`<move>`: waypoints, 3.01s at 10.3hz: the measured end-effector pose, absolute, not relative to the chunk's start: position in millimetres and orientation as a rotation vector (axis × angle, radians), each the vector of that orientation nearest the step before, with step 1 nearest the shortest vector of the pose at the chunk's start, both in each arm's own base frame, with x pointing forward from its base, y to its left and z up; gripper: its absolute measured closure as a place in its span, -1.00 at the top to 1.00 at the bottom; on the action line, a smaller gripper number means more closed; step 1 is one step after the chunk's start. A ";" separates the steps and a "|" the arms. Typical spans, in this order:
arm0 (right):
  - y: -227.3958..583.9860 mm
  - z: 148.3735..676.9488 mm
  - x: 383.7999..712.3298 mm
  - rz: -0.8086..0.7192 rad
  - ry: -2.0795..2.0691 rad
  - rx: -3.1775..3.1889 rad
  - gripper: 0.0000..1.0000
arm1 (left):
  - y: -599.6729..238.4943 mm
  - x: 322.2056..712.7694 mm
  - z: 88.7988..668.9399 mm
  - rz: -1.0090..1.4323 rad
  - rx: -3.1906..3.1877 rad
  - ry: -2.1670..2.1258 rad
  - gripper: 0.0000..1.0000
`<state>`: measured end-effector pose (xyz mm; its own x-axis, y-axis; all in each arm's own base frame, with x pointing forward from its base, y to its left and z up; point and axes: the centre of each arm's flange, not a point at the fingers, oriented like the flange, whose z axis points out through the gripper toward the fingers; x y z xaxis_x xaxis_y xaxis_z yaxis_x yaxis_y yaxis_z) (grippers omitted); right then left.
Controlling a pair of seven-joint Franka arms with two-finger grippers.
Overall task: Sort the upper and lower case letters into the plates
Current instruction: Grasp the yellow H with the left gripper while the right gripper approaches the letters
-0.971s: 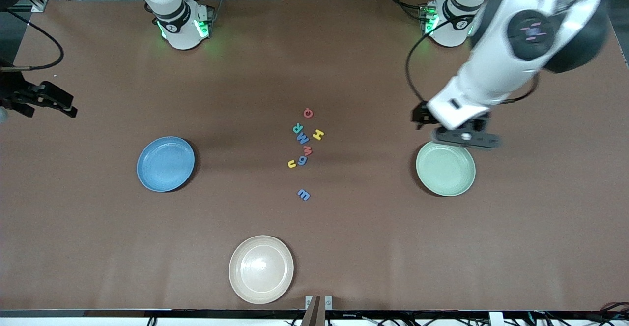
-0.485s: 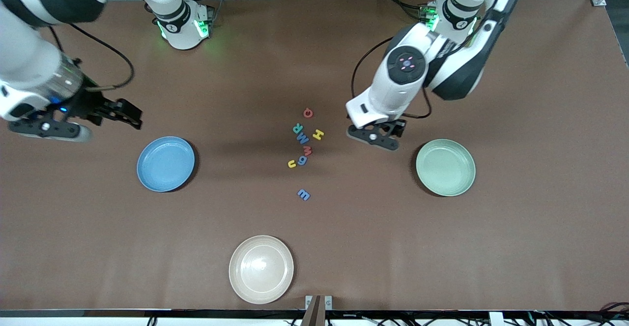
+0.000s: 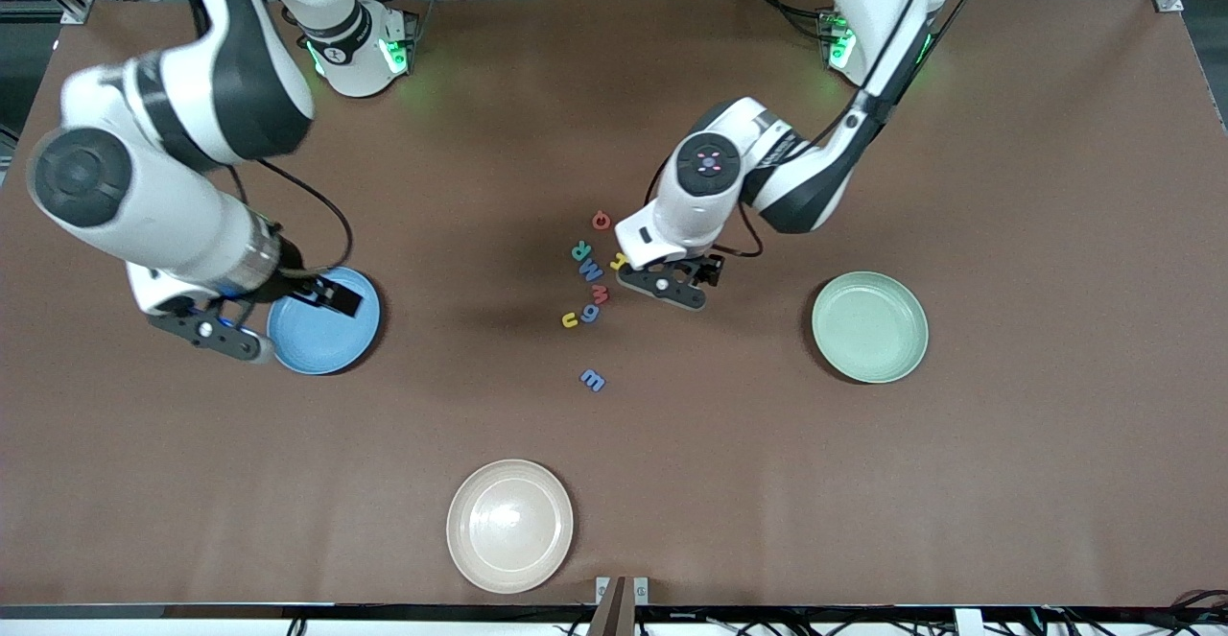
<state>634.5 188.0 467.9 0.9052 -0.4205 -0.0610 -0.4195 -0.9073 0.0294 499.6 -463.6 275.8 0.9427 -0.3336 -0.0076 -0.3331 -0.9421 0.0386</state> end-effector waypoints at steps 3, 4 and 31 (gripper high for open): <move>228.7 426.5 639.6 -0.107 -0.869 2.992 1.00 | -501.5 479.4 234.1 -0.054 3.093 -0.503 0.97; 228.0 418.3 643.0 -0.108 -0.917 2.974 1.00 | -504.8 475.8 225.3 -0.066 3.098 -0.515 0.94; 317.1 361.2 628.6 -0.157 -1.383 2.807 1.00 | -522.3 440.4 176.1 0.007 3.086 -0.529 -0.30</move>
<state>628.6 317.1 361.2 0.6053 -0.7913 -0.0861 -0.7905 -0.6103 0.0512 440.4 -522.3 176.1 0.9429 -0.3329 0.0063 -0.3329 -0.9429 0.0100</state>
